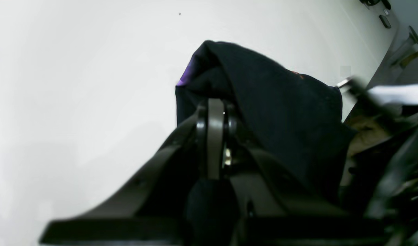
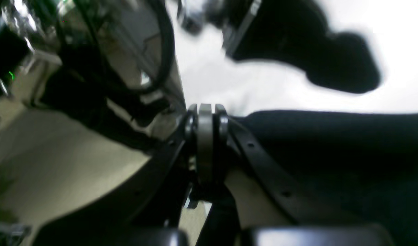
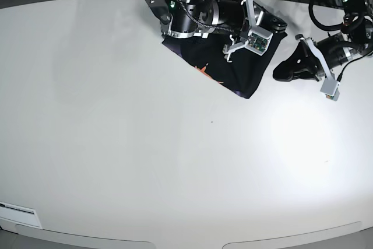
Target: Fold the T-shirt properly
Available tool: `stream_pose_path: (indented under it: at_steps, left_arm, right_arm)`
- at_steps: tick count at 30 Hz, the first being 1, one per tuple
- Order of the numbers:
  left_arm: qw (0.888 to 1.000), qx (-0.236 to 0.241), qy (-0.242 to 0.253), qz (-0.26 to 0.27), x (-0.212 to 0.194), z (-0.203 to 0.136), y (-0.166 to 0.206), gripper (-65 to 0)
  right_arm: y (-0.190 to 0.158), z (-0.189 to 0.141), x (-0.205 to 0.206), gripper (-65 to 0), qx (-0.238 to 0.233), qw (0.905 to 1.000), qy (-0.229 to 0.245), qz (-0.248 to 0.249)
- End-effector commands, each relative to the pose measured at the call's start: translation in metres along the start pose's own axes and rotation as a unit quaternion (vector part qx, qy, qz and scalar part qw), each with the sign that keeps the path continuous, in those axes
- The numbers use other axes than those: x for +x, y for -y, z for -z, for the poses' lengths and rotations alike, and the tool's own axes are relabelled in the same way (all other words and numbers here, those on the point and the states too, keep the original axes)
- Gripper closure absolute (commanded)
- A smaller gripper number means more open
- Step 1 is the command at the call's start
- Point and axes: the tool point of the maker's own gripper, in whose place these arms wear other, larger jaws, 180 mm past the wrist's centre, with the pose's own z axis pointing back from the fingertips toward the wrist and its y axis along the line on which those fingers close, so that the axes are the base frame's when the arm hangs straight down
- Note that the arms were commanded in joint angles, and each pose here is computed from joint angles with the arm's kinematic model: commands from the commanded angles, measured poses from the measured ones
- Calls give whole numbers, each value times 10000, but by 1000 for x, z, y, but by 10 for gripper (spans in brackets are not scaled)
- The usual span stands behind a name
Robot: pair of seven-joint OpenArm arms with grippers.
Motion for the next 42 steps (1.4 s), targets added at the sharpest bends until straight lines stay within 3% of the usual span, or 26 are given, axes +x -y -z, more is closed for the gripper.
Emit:
stream_pose_path:
  at_steps: [1,4,7,10,15,22,26,30,31,34,36,42]
  left_arm:
    - [9996,-62,199,166,15,-5,3,0]
    - [9997,-59,189,165,14,-5,3,0]
    - [9997,-62,196,166,14,-5,3,0]
    - [9997,-62,194,164,14,-4,3,0]
    - [9996,-69,207,151,14,-4,4,0]
    - [9996,-72,213,148,14,-4,4,0]
    - [9996,-72,214,148,14,-4,4,0]
    - [9996,-74,218,149,14,-4,4,0]
    - [9996,-75,224,149,15,-4,4,0]
    - [9994,-76,302,148,17,-4,4,0]
    - [9993,-88,328,144,18,-4,5,0]
    - [9989,-181,412,113,22,-4,8,0]
  right_arm:
    - [-5,3,22,0,147,9992,380,-57]
    - [-3,4,24,0,193,9990,400,-44]
    - [-21,1,32,0,666,9956,649,-95]
    - [-27,-1,39,0,846,9930,825,40]
    - [-27,0,42,0,845,9927,863,-41]
    - [-30,11,41,0,701,9934,718,-549]
    - [-15,18,34,0,361,9967,551,-473]
    - [-15,19,41,0,401,9944,791,-570]
    - [-19,18,43,-58,507,9927,870,-668]
    - [-22,17,48,-350,580,9906,1017,-711]
    - [-23,16,53,-466,661,9894,1098,-685]
    - [-36,3,90,-482,743,9750,1781,-1100]
